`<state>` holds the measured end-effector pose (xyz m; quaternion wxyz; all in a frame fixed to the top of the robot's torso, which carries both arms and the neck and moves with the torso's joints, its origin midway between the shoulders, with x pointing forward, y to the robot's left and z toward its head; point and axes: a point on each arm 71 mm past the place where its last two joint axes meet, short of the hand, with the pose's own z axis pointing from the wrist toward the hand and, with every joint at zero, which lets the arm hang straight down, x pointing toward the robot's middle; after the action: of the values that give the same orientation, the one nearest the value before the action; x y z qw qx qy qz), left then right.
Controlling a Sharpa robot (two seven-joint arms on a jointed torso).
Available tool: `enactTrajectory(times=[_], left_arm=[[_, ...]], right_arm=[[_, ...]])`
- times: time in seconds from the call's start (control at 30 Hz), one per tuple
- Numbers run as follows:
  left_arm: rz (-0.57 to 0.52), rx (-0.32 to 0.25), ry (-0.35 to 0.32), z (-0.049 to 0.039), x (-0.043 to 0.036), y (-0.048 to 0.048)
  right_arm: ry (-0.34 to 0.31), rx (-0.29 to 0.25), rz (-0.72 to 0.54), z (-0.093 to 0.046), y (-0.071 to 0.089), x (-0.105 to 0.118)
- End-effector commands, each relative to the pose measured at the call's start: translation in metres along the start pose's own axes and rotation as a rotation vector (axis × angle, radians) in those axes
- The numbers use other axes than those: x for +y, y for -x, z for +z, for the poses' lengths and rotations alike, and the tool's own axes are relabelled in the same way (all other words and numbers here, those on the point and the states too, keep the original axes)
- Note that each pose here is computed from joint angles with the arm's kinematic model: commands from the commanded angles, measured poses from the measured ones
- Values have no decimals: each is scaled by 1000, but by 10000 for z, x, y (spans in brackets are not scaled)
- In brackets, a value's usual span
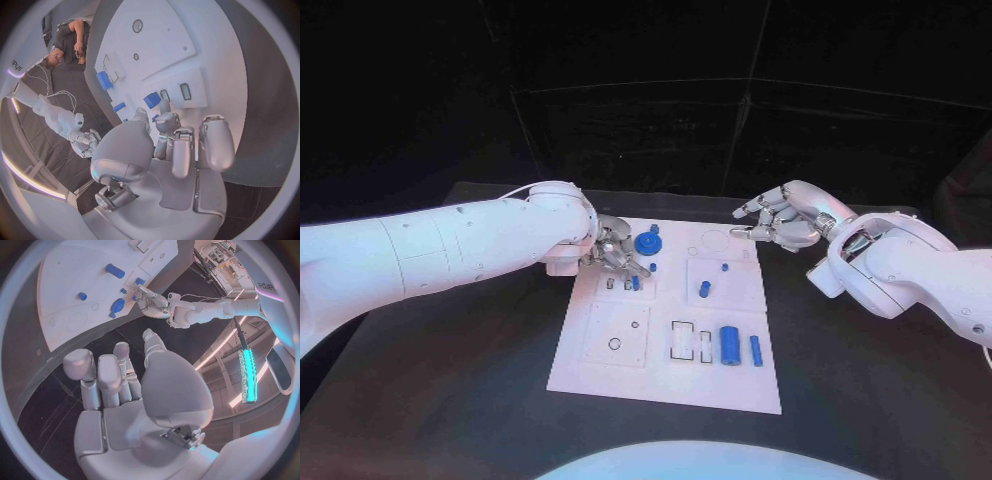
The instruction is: Assemble the parts on the task board
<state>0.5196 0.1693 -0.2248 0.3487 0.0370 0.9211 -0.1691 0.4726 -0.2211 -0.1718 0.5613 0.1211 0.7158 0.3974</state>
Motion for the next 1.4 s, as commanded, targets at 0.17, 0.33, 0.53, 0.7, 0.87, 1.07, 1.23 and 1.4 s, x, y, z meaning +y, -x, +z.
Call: enactTrajectory(times=[0.17, 0.33, 0.53, 0.7, 0.87, 1.07, 1.23, 1.4], left_arm=[[13, 12, 8, 9, -14, -9], [17, 16, 4, 18, -43, -17], [14, 21, -2, 27, -71, -23], [14, 24, -4, 30, -82, -27], [14, 26, -4, 31, -85, -30], [16, 31, -5, 31, -87, -34], [21, 43, -5, 35, -93, -43], [22, 45, -5, 37, -97, -44]], right_arm=[[4, 11, 2, 19, -9, 14], [3, 13, 3, 28, -16, 16], [1, 16, 3, 38, -23, 17], [1, 18, 3, 47, -29, 18], [0, 18, 2, 53, -30, 15], [-1, 19, 2, 59, -33, 14], [0, 20, 2, 64, -36, 15], [0, 20, 2, 68, -38, 15]])
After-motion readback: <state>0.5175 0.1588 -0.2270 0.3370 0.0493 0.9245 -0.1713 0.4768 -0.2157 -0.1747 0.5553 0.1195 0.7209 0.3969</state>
